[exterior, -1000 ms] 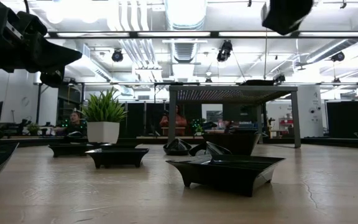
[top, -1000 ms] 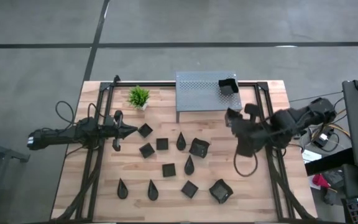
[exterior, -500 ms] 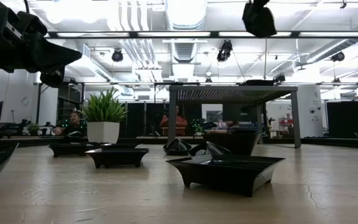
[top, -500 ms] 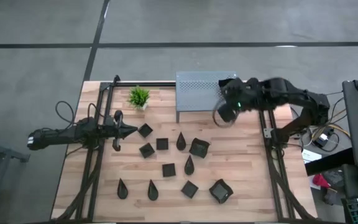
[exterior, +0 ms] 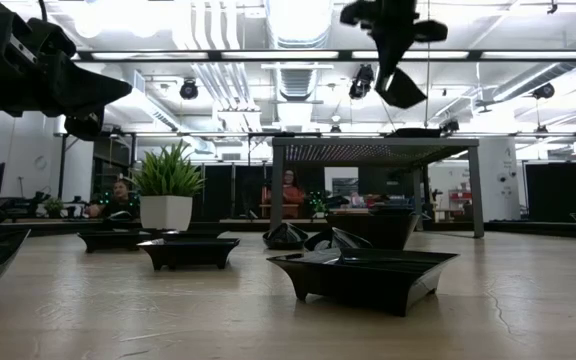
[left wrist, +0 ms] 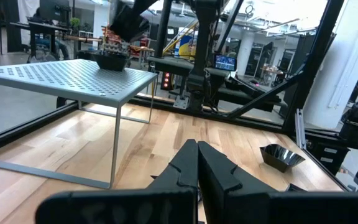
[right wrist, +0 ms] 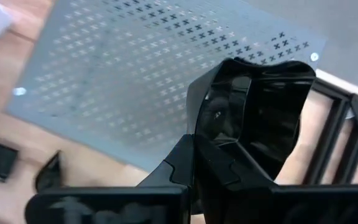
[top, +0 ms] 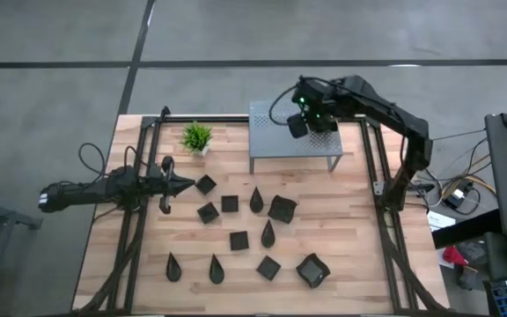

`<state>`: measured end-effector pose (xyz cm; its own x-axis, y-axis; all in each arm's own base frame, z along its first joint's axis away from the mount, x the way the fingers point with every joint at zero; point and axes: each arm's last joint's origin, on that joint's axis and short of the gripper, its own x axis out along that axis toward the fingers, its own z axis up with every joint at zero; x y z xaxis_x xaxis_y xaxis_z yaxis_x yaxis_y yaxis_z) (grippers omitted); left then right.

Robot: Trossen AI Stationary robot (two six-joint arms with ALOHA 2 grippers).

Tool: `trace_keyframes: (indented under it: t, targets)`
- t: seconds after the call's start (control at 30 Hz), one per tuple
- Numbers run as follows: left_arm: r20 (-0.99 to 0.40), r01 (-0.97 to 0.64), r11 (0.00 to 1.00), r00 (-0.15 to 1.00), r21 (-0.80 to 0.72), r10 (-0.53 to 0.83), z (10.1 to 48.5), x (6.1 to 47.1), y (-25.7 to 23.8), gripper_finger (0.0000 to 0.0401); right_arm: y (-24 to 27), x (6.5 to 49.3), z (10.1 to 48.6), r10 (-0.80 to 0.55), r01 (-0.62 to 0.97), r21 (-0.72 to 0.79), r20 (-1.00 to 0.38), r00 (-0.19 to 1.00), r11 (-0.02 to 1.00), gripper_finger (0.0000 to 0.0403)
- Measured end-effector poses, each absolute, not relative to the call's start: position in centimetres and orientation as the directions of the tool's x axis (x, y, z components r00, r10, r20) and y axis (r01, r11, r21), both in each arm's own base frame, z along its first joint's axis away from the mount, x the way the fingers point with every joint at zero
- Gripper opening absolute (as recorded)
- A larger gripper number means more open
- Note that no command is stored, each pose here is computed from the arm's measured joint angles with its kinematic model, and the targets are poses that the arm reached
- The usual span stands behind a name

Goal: Pick & Place Mini shaped plates
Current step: Stack the black distorted square plate on top of the black distorted square plate on the shelf

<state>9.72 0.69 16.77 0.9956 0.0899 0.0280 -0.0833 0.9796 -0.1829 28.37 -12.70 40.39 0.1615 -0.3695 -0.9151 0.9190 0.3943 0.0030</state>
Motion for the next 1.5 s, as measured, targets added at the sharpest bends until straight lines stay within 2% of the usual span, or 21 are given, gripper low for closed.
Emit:
trace_keyframes:
  t: [0.4,1.03,1.5]
  targets:
    - [0.028,-0.083,0.98,0.996,-0.183,0.089,16.8,9.7,0.7,0.0005,-17.3,27.5,38.8,-0.318,0.931,-0.027,-0.943,0.097,0.364,0.0008]
    - [0.028,-0.083,0.98,0.996,-0.183,0.09,16.8,9.7,0.7,0.0005,-17.4,26.5,38.9,-0.285,0.924,-0.008,-0.952,0.11,0.382,0.0008]
    - [0.028,-0.083,0.98,0.996,-0.183,0.09,16.8,9.7,0.7,0.0005,-17.6,26.0,36.7,-0.231,0.924,-0.055,-0.972,0.036,0.378,0.0008]
